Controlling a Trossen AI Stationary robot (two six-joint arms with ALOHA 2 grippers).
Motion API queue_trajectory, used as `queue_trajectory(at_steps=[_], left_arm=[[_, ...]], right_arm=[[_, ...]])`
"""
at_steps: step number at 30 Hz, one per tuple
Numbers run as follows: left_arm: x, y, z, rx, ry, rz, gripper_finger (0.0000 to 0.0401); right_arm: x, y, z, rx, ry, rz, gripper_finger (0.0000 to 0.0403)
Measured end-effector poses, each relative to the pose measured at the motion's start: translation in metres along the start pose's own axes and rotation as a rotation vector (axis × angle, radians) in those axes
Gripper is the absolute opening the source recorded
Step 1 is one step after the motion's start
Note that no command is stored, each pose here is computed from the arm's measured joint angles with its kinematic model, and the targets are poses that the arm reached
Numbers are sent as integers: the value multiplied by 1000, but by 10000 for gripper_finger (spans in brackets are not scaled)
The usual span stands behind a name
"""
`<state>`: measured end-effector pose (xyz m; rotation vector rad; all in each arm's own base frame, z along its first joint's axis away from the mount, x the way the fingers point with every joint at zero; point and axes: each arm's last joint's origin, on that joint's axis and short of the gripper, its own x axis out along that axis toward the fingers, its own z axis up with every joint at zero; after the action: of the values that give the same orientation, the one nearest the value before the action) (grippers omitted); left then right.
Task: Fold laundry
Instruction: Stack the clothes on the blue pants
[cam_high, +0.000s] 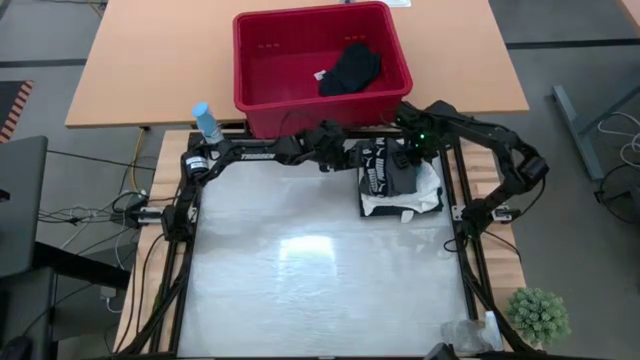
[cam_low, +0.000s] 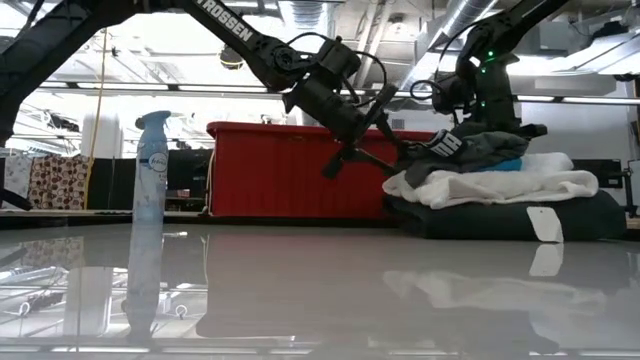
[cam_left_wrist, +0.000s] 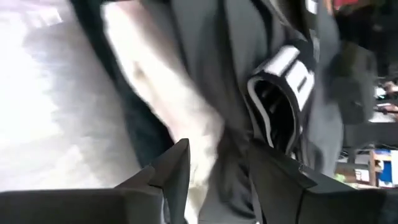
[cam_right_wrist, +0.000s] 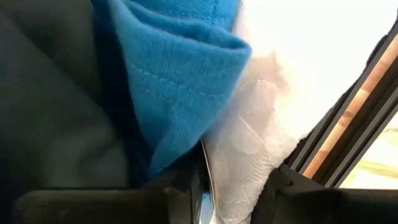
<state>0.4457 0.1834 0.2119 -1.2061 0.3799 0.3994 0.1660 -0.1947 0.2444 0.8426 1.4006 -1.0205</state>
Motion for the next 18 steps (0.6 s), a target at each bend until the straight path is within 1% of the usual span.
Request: queue_trajectory(at_steps=[3,7,12,14,18], left_arm=[[-1,5,2,-7,36,17,153],[-3,9,4,46,77,21,154],[-4,12,8,36,71,23,155],[-5,13,9,34,77,21,155],[-5,13,10,57,113,-7,155]], right_arm=[[0,-3,0,4,5,-3,112],[0,-8,2,13,9,-4,113],[0,-14,3,10,18,21,113],[-3,-19,2,11,2,25,113],[-18,-31,-5,52,-75,31,113]])
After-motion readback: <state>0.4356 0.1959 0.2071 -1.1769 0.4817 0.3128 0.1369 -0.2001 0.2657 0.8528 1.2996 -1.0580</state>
